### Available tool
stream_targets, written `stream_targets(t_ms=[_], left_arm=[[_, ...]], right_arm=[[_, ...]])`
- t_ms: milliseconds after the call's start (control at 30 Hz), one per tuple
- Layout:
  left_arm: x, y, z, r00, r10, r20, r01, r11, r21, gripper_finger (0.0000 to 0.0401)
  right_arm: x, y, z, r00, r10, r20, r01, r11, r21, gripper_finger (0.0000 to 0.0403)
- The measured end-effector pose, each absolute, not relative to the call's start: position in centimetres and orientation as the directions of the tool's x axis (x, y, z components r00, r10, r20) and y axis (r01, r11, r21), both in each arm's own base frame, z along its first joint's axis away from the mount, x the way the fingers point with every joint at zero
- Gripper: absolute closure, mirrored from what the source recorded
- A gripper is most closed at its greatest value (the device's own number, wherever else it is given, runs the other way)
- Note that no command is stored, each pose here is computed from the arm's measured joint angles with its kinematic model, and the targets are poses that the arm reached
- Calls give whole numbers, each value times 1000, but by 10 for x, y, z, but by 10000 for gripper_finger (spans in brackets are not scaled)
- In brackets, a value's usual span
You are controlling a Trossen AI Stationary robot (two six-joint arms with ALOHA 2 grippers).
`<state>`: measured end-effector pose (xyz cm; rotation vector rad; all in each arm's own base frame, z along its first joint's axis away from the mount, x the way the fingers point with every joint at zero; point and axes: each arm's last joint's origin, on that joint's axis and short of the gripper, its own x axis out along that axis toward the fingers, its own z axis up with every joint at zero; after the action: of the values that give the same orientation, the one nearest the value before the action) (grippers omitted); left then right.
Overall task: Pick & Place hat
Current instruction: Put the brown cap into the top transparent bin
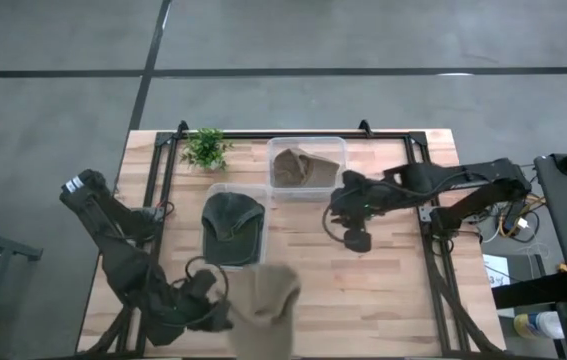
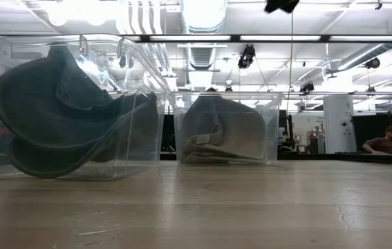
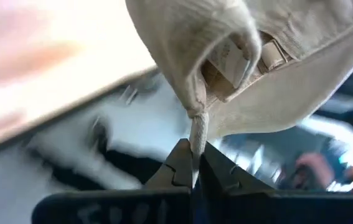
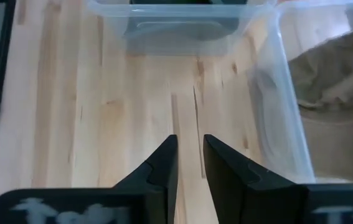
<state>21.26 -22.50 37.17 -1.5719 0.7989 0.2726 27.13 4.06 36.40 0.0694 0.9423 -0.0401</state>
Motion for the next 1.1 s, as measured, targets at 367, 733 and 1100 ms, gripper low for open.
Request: stream_targets(t_ms=[367, 733, 1100], left_arm=[[234, -189, 399, 899, 157, -409, -424, 73, -903, 396], [259, -133, 407, 791, 549, -270, -440, 205, -875, 396], [265, -89, 444, 748, 652, -124, -543, 494, -679, 396]], right_arm=[[211, 29, 426, 759, -40, -650, 110, 992, 68, 344], [184, 21, 468, 935, -135, -329, 188, 972, 138, 344], [226, 25, 463, 927, -246, -283, 265, 964, 31, 238]])
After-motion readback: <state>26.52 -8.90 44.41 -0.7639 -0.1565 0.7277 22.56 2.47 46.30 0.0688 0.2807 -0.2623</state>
